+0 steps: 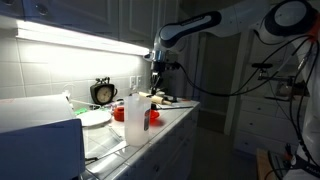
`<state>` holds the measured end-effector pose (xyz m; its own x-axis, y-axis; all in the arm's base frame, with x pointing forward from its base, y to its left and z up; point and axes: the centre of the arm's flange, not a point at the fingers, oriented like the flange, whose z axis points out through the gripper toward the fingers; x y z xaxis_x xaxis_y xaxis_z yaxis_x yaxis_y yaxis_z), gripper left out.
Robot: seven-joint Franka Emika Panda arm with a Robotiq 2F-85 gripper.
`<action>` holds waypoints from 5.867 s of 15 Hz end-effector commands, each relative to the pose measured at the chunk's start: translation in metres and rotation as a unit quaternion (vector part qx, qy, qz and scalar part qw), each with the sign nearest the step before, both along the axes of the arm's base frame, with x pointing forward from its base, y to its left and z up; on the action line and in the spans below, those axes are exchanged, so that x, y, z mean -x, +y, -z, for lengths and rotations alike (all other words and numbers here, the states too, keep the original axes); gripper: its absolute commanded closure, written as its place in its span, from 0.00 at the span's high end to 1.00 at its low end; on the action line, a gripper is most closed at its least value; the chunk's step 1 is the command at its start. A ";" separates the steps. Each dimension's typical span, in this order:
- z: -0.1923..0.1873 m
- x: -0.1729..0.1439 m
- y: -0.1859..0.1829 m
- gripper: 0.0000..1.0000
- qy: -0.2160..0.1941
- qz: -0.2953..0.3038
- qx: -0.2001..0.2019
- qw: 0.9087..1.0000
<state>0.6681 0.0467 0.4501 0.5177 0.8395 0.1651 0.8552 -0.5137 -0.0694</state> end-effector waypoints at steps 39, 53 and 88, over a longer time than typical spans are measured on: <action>-0.006 0.008 0.137 0.02 -0.172 -0.112 0.033 0.978; -0.022 0.028 0.129 0.02 -0.178 -0.109 0.026 0.978; -0.009 0.101 0.103 0.02 -0.364 -0.097 -0.010 0.926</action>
